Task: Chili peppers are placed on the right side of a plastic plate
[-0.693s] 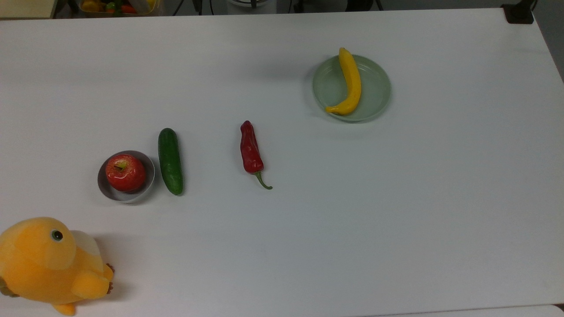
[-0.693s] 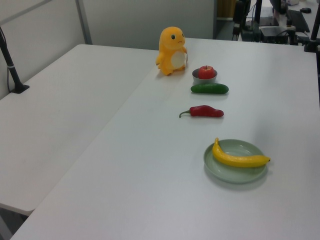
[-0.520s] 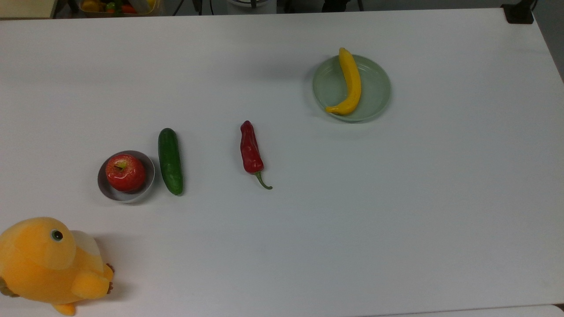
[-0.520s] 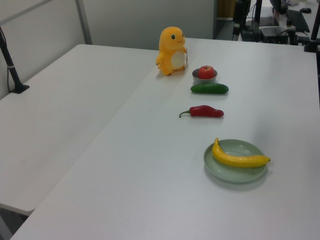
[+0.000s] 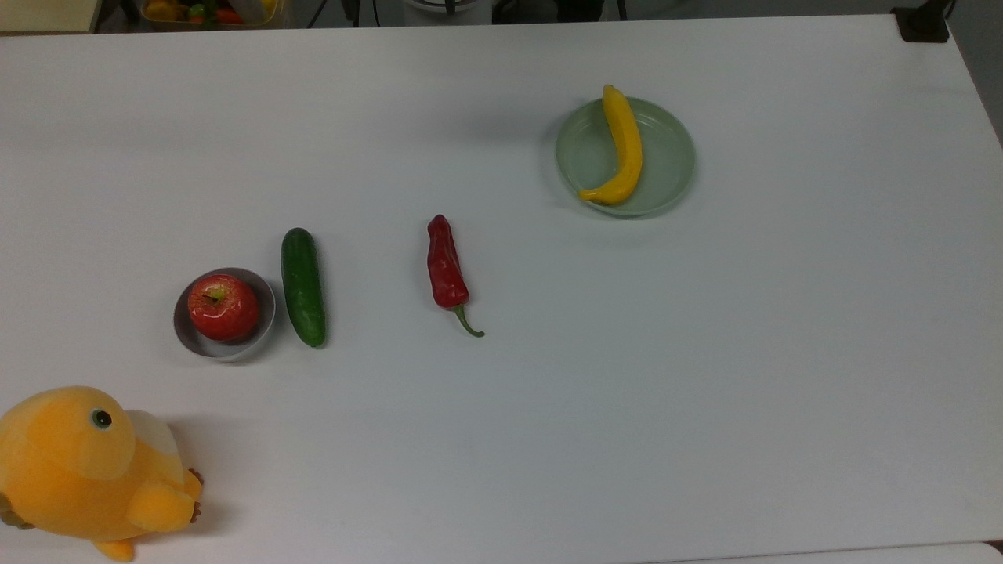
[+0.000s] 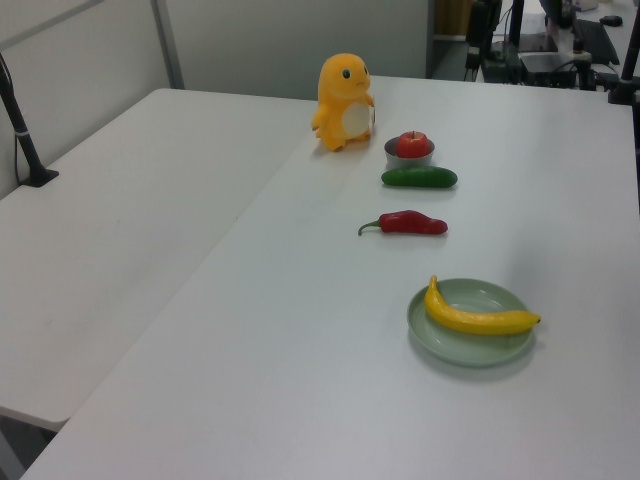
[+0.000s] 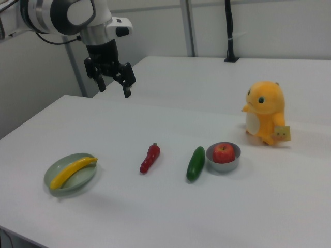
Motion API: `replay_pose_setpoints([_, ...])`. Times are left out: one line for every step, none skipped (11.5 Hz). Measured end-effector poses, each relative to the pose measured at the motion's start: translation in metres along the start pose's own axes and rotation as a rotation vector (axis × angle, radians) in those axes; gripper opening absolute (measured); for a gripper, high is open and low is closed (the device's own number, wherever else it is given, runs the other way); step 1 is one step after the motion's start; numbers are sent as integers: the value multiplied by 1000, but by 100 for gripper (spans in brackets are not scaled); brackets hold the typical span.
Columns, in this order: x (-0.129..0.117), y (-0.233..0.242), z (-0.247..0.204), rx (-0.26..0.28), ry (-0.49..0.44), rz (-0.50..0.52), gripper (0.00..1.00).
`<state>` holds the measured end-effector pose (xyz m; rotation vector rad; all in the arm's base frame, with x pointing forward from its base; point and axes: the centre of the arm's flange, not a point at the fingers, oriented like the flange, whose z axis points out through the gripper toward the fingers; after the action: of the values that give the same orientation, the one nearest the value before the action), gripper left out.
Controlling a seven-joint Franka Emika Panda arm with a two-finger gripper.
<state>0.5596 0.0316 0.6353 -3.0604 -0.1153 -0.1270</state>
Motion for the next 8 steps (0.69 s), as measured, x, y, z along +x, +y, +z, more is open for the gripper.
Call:
replay_pose_setpoints([0, 0, 0, 0, 0, 0, 100])
replay_pose_setpoints([0, 0, 0, 0, 0, 0, 100])
replay_pose_setpoints([0, 0, 0, 0, 0, 0, 100])
replay_pose_setpoints([0, 0, 0, 0, 0, 0, 100])
replay_pose_setpoints([0, 0, 0, 0, 0, 0, 100])
replay_pose_setpoints([0, 1, 0, 0, 0, -5, 100])
replay_pose_setpoints([0, 2, 0, -1, 0, -29, 100])
replay_pose_setpoints([0, 5, 0, -2, 1, -66, 100])
